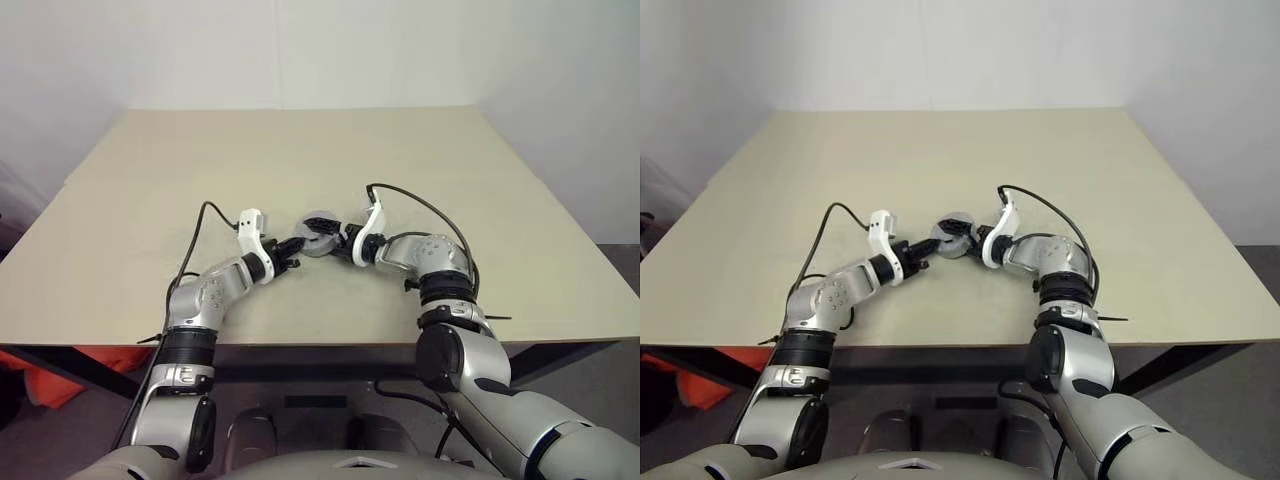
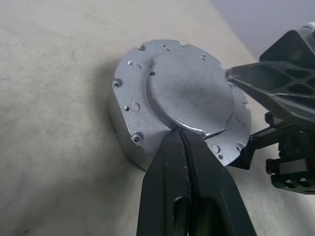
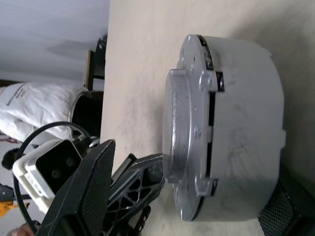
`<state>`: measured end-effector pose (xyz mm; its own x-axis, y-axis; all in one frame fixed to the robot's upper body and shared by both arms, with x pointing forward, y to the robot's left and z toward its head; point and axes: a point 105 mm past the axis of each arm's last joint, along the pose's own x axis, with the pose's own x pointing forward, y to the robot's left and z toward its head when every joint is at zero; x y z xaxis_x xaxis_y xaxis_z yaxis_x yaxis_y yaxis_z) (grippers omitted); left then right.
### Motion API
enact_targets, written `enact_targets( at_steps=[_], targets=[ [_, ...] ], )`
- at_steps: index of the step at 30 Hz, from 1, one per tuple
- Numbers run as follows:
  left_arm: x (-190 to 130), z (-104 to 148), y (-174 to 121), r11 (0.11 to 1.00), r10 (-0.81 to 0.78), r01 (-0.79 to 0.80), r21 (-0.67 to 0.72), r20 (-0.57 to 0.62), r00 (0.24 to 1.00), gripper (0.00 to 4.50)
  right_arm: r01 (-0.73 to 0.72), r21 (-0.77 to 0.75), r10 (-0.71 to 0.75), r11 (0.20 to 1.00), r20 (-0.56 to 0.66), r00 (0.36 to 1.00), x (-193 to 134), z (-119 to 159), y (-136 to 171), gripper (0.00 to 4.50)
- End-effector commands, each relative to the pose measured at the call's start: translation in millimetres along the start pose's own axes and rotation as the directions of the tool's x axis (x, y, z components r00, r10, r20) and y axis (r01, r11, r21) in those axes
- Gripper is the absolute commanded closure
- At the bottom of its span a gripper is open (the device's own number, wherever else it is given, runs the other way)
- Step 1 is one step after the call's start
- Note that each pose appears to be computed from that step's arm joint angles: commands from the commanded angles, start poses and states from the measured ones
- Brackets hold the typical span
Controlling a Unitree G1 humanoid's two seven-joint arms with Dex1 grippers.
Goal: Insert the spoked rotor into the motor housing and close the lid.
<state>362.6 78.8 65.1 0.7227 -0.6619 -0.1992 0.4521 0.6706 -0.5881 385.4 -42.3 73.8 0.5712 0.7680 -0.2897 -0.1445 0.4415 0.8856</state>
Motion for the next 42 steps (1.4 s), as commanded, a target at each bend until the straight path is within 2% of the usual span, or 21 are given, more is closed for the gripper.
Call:
enact_targets(
  at_steps=[1, 3, 8, 14, 20, 24, 28, 30, 33, 37, 42],
  targets=[
    [3, -4, -4, 1.0, 0.0, 0.0, 0.018, -0.018, 1.0, 4.5, -0.082, -0.028, 0.084, 0.996, 0.058, 0.995, 9, 13, 27, 0.19],
    [3, -4, -4, 1.0, 0.0, 0.0, 0.02, -0.018, 1.0, 4.5, -0.047, -0.022, 0.049, 0.999, 0.088, 0.995, 9, 17, 21, 0.61],
    [4, -5, -3, 1.0, 0.002, -0.001, 0.023, -0.019, 1.0, 4.5, 0.026, -0.037, -0.021, 0.999, 0.132, 0.991, 10, 26, 10, 2.29],
    [2, 0, -1, 1.0, 0.008, -0.009, 0.025, 0.005, 1.0, 4.5, 0.056, -0.024, -0.052, 0.998, 0.146, 0.988, 9, 29, 5, 2.45],
    [-9, 26, 4, 0.998, 0.014, -0.006, -0.054, 0.149, 0.989, 4.5, 0.019, 0.01, -0.021, 1.0, 0.167, 0.986, 6, 38, 14, 2.45],
    [-26, 53, 16, 0.987, 0.068, -0.019, -0.157, 0.315, 0.946, 4.5, -0.071, 0.1, 0.046, 0.993, 0.229, 0.972, 2, 53, 29, 2.45],
    [-44, 76, 23, 0.952, 0.11, 0.038, -0.304, 0.455, 0.884, 4.5, -0.225, 0.144, 0.19, 0.964, 0.225, 0.956, -1, 55, 57, 2.45],
    [-47, 80, 25, 0.936, 0.127, 0.055, -0.348, 0.48, 0.868, 4.5, -0.276, 0.153, 0.241, 0.949, 0.212, 0.947, -3, 54, 67, 2.45],
    [-53, 84, 29, 0.908, 0.163, 0.076, -0.412, 0.514, 0.842, 4.5, -0.416, 0.145, 0.395, 0.898, 0.155, 0.906, -10, 45, 96, 2.45],
    [-56, 85, 12, 0.869, 0.087, 0.197, -0.453, 0.533, 0.842, 4.5, -0.446, 0.13, 0.433, 0.886, 0.118, 0.894, -14, 39, 105, 2.45],
    [-73, 82, -10, 0.837, -0.046, 0.332, -0.435, 0.549, 0.834, 2.89, -0.441, 0.115, 0.43, 0.89, 0.109, 0.896, -17, 38, 106, 2.45]
  ],
)
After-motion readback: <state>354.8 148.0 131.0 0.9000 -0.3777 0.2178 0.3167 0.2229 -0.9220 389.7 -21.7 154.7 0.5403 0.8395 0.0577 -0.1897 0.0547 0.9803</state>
